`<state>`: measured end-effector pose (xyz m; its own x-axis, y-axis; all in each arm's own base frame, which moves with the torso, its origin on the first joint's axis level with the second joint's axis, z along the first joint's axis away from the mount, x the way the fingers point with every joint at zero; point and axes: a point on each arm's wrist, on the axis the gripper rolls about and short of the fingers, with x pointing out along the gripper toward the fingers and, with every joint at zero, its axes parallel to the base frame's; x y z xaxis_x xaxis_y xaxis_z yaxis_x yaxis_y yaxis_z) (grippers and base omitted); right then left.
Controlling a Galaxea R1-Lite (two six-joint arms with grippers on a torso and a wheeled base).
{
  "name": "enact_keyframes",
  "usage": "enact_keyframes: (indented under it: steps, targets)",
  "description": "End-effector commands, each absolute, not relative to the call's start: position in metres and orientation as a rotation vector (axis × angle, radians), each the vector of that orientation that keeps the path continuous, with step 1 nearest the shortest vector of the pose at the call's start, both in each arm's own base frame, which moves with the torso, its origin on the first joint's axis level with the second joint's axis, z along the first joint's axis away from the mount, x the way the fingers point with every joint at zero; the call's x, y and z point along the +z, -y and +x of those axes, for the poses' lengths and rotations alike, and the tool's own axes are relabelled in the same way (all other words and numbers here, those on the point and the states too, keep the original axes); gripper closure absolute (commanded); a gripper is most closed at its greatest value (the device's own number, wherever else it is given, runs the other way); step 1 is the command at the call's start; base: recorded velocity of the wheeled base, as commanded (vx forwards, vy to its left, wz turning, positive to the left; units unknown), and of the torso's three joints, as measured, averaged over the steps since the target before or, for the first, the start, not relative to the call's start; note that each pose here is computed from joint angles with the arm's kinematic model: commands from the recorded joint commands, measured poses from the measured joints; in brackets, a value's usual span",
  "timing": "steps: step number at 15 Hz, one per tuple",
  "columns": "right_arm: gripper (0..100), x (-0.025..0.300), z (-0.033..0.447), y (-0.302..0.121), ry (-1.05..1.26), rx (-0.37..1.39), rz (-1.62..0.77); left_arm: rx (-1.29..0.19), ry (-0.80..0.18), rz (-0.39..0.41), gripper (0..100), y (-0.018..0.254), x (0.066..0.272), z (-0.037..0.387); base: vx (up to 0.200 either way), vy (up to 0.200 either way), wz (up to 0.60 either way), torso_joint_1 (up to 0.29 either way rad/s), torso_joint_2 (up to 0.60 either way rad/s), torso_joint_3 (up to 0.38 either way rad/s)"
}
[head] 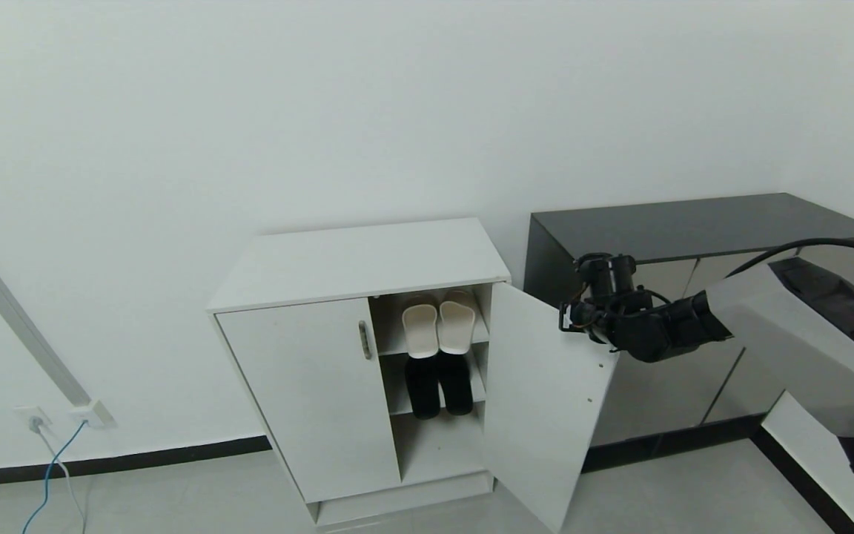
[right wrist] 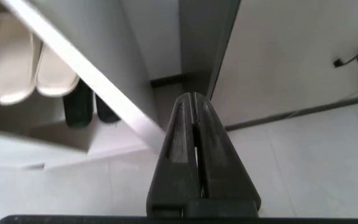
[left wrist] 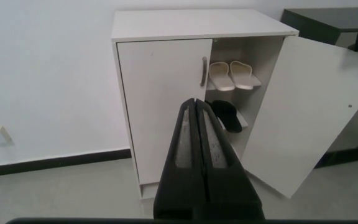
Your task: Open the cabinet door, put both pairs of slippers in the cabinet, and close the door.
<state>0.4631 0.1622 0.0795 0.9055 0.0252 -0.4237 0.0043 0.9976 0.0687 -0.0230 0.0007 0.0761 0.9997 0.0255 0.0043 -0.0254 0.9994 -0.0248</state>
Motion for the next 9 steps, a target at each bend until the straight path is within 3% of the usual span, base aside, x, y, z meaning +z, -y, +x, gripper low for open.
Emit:
enact_keyframes:
  steps: [1, 9]
  targets:
    - [100, 0.092, 0.448, -0.170, -0.434, 0.037, 0.067, 0.025, 0.003, -0.025, 100, -0.001, 0.076, -0.023, 0.000, 0.000, 0.00, 0.000, 0.00, 0.000]
    - [100, 0.117, 0.358, -0.222, -0.480, 0.223, 0.038, 0.028, 0.002, -0.026, 100, -0.001, 0.076, -0.023, 0.000, 0.000, 0.00, 0.000, 0.00, 0.000]
